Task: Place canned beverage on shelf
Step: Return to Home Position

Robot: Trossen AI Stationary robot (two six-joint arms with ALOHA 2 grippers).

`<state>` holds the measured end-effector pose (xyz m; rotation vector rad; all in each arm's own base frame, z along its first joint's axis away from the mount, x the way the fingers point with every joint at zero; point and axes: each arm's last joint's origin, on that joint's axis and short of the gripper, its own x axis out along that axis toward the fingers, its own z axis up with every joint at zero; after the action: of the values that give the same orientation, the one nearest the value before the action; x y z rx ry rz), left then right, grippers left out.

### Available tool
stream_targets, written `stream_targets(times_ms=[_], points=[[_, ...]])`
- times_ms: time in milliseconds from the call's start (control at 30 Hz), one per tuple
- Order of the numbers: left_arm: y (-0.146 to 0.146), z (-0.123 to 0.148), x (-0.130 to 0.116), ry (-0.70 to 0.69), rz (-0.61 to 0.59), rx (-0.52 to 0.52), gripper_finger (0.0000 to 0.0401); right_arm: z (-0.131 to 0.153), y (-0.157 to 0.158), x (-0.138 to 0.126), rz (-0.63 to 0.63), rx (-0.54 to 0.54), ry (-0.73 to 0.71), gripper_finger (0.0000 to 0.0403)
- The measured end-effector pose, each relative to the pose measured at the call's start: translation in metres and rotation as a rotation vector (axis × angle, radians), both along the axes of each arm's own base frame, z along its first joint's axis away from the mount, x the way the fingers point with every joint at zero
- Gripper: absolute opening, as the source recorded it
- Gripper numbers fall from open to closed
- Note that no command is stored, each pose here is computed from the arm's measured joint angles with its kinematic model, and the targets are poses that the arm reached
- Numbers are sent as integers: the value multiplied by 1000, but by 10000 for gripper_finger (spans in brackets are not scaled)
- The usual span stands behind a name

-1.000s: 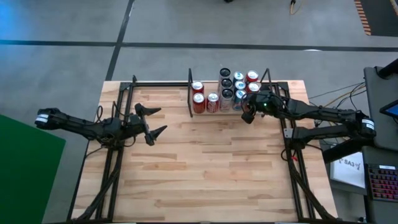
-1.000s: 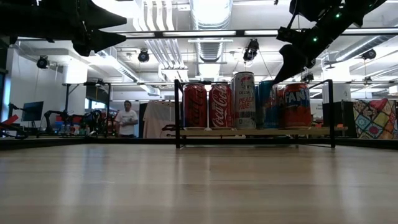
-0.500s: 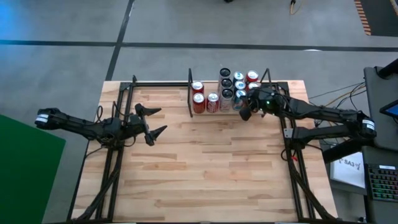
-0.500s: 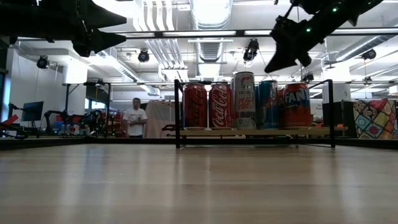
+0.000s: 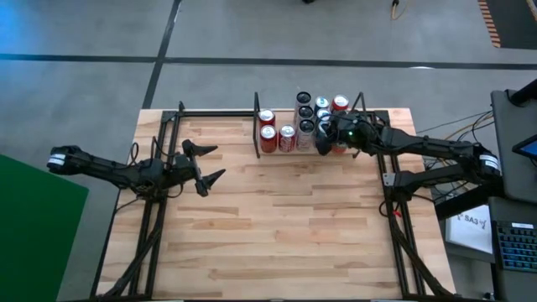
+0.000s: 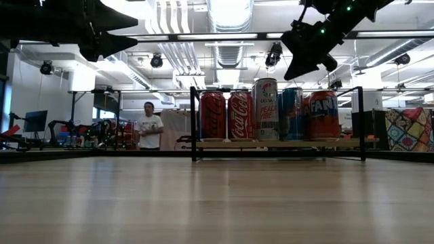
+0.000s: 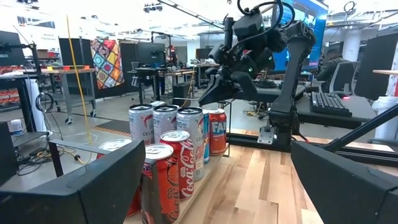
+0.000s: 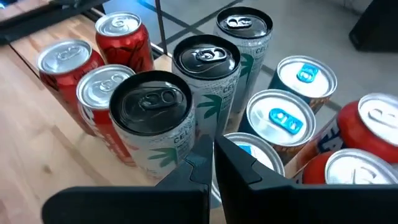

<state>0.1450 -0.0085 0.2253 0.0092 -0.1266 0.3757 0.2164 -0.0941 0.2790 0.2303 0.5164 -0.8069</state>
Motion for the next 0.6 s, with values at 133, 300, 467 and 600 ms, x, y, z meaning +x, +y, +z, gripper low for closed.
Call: stream_targets(times_ms=[133,300,467,600], points=[[0,0,0,2,1,6,389,1,1,-3,-54,73,-30,9],[0,0,0,4,1,9,389,-1,3,-4,-68,155,-53,9],[0,0,0,3,1,9,389,-1,2,-4,-83,146,-53,9],[0,0,0,4,1,9,389,-5,0,-1,-91,151,-35,9]])
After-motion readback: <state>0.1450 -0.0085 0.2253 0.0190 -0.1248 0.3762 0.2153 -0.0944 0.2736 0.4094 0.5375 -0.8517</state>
